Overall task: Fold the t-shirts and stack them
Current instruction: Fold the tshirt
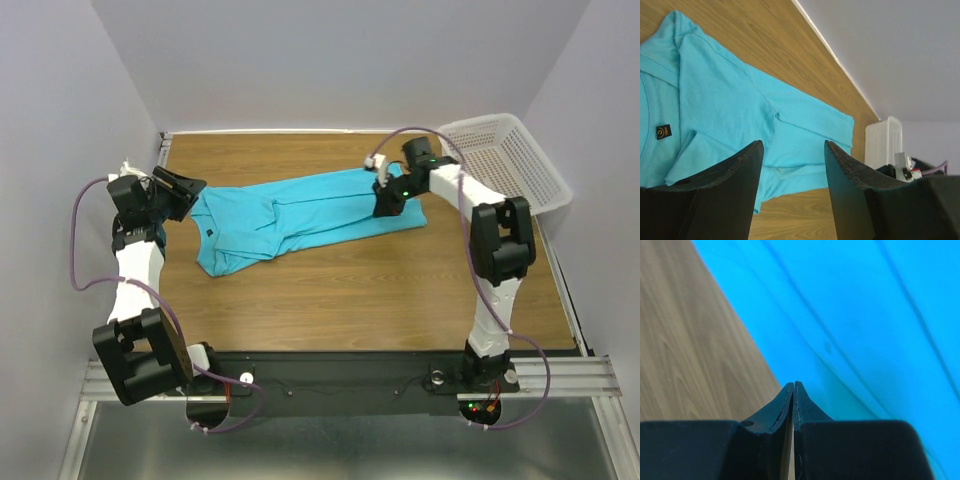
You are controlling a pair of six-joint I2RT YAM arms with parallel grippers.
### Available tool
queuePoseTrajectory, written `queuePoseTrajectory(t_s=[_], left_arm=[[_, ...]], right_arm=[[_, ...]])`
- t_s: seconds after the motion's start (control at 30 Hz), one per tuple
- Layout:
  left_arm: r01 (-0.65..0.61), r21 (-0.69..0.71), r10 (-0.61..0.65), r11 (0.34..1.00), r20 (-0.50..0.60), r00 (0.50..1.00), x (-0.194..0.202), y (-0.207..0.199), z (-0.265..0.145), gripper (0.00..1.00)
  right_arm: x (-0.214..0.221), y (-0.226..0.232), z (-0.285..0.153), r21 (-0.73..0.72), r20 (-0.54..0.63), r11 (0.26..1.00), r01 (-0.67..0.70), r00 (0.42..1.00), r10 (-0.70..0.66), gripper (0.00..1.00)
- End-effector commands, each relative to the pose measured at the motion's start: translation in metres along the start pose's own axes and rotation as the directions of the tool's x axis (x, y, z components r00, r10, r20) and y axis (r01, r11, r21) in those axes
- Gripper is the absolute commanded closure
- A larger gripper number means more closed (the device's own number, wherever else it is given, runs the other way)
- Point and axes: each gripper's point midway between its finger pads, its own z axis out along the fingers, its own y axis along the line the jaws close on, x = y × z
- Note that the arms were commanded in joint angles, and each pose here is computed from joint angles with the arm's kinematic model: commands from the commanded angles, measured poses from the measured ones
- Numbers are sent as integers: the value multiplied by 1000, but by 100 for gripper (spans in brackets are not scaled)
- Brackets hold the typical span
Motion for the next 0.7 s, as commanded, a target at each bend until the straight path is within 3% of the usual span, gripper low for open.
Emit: queuePoseTrajectory(t_s=[0.0, 0.33, 0.67], left_arm=[[-156, 85, 159, 984, -35, 987, 11, -11, -13, 37], [-220, 24, 220, 975, -19, 975, 18, -6, -39, 36], [-226, 31, 227, 974, -22, 974, 23, -8, -46, 36]], right_arm=[[-6, 23, 33, -61, -40, 997, 37, 998, -40, 92], [-9, 35, 78, -66, -113, 995, 76, 990, -83, 92], [-22, 17, 89, -19, -106, 998, 64, 992, -66, 92]])
